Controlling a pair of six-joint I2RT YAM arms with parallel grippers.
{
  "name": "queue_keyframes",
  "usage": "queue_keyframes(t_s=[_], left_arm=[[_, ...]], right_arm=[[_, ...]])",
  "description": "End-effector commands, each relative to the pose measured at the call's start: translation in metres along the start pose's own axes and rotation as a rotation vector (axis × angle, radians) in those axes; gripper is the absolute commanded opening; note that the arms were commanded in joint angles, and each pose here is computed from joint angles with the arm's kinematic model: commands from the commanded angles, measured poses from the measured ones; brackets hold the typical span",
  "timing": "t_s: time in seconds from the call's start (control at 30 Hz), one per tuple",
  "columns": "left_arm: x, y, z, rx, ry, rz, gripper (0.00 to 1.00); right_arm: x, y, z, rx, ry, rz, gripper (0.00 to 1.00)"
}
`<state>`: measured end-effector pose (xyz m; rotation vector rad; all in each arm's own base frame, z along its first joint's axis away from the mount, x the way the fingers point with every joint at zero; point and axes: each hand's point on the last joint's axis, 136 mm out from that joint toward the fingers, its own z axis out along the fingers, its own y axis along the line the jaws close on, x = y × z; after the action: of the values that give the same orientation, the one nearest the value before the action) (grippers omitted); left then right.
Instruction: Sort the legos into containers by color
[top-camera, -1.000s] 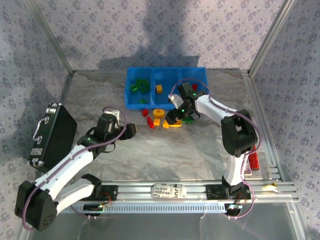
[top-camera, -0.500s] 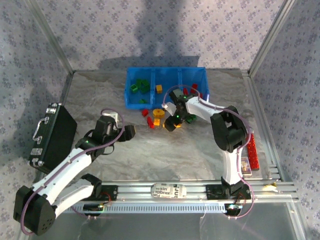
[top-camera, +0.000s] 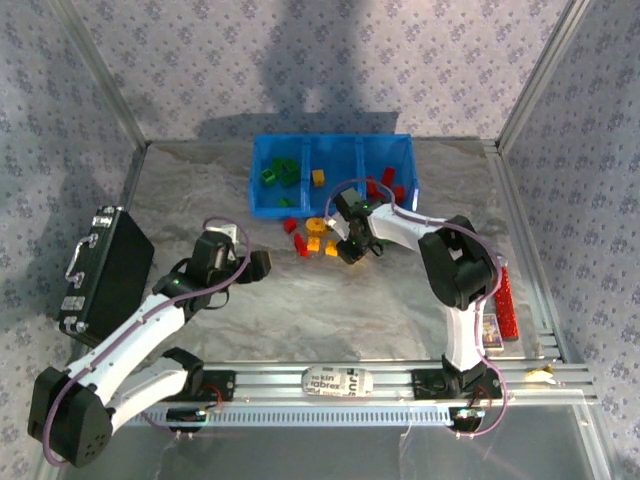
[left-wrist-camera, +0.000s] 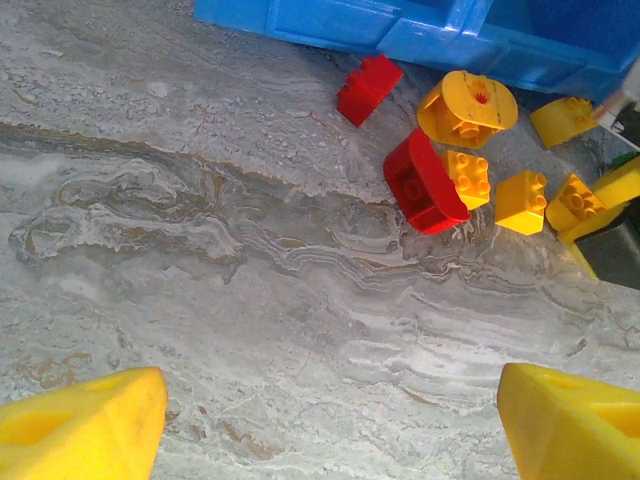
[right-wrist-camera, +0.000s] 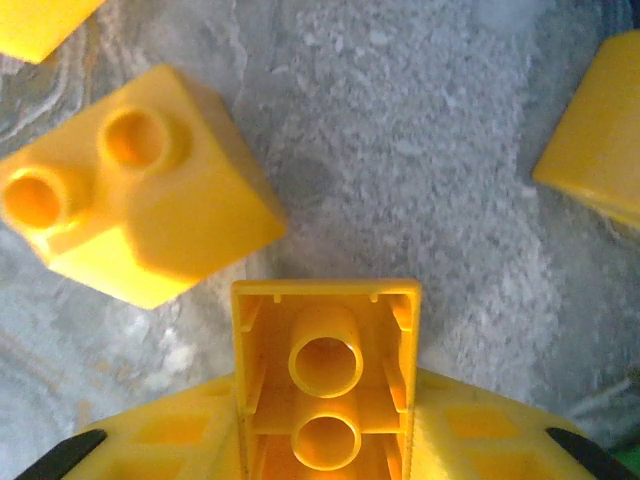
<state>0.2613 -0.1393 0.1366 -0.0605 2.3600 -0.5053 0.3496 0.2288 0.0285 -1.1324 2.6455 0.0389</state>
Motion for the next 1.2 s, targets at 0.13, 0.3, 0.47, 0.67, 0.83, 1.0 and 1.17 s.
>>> queue_keyframes(t_s=[0.13, 0.3, 0.47, 0.67, 0.83, 1.0, 1.17], left_arm=[[-0.009, -0.003, -0.002, -0.003, -0.024, 0.013, 0.86], [-0.003, -0.008, 0.0, -0.012, -0.006, 0.033, 0.86], [0.004, -0.011, -0.002, -0.017, 0.003, 0.046, 0.86], [0.008, -0.008, -0.009, -0.019, -0.007, 0.048, 0.86], [0.009, -0.007, -0.005, -0.03, -0.005, 0.064, 0.86], [0.005, -0.013, 0.002, -0.018, -0.004, 0.069, 0.86], [0.009, -0.015, 0.005, -0.006, 0.007, 0.065, 0.86]], right_arm=[[-0.055, -0.028, -0.086, 0.113, -0.231, 0.102, 0.35], [-0.104, -0.064, -0.12, 0.128, -0.329, 0.198, 0.36], [-0.138, -0.095, -0.1, 0.168, -0.283, 0.263, 0.46], [-0.146, -0.064, -0.112, 0.192, -0.374, 0.22, 0.88], [-0.117, -0.037, -0.121, 0.139, -0.344, 0.24, 0.84], [-0.083, -0.008, -0.099, 0.107, -0.272, 0.238, 0.82], [-0.063, 0.002, -0.066, 0.067, -0.206, 0.251, 0.83]])
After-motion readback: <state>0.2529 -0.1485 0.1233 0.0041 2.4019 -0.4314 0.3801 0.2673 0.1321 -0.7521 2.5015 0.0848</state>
